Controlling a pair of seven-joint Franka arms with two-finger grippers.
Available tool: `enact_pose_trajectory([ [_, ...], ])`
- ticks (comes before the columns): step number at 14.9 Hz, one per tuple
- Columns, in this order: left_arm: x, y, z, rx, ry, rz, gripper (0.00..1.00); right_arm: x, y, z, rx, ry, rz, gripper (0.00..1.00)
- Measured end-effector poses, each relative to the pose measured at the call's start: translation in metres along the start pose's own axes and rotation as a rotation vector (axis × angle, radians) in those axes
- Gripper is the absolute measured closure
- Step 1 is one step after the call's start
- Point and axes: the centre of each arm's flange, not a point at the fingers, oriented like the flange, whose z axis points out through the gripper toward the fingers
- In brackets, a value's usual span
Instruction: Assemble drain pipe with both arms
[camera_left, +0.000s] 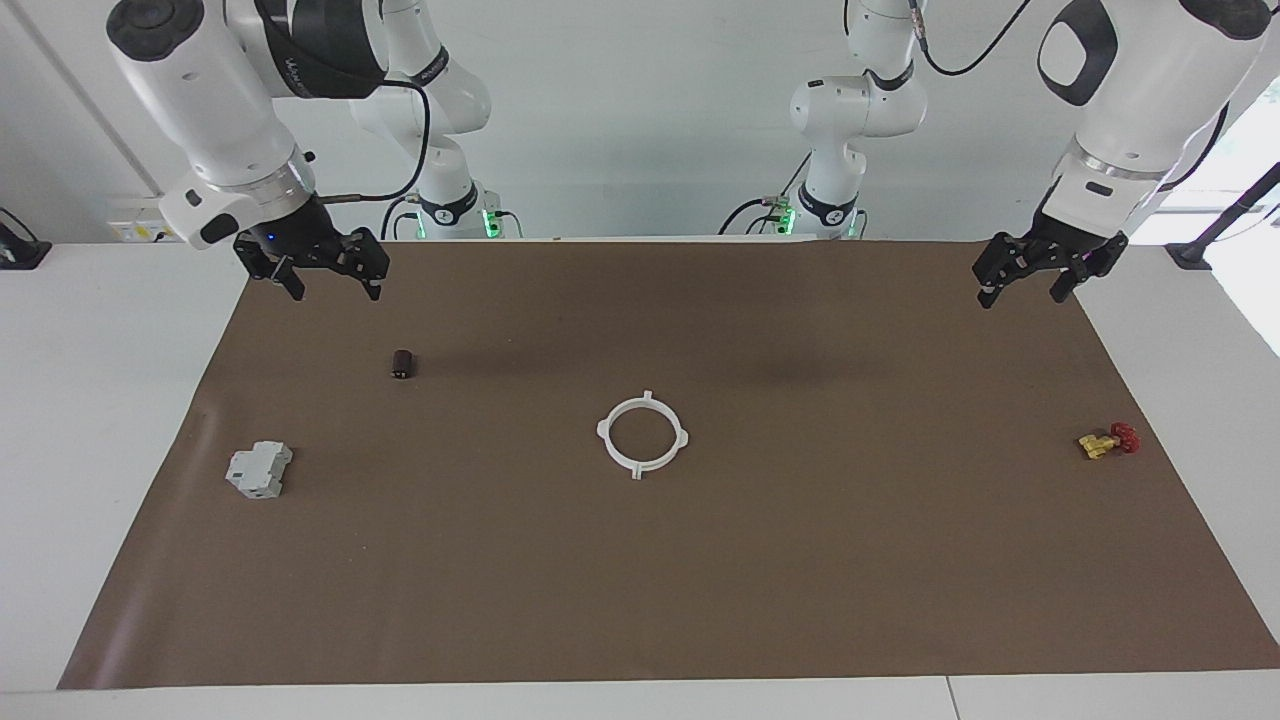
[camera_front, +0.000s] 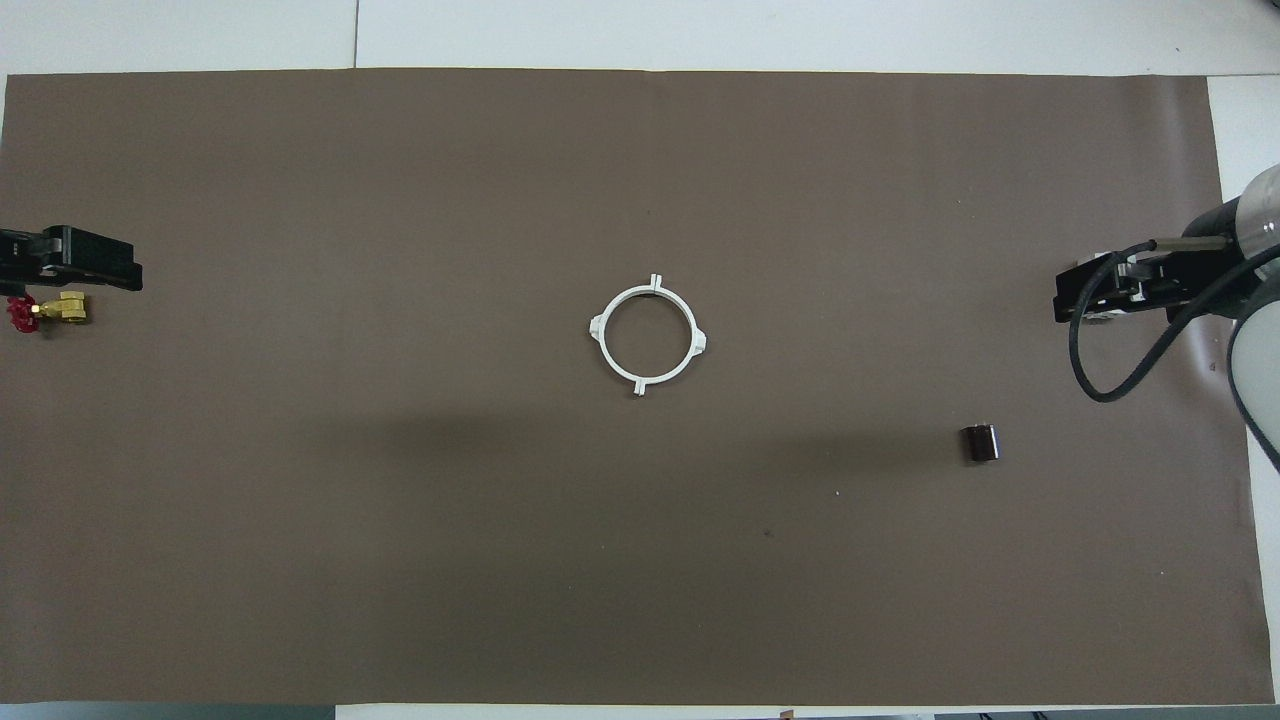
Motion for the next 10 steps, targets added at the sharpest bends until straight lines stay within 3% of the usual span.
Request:
enact_pose_trajectory([
  [10,-0.001,-0.017,0.006,-0.005,-0.06,-0.008,0.0,-0.001,0.01,-0.011,0.002,0.021,0.017,0.0],
])
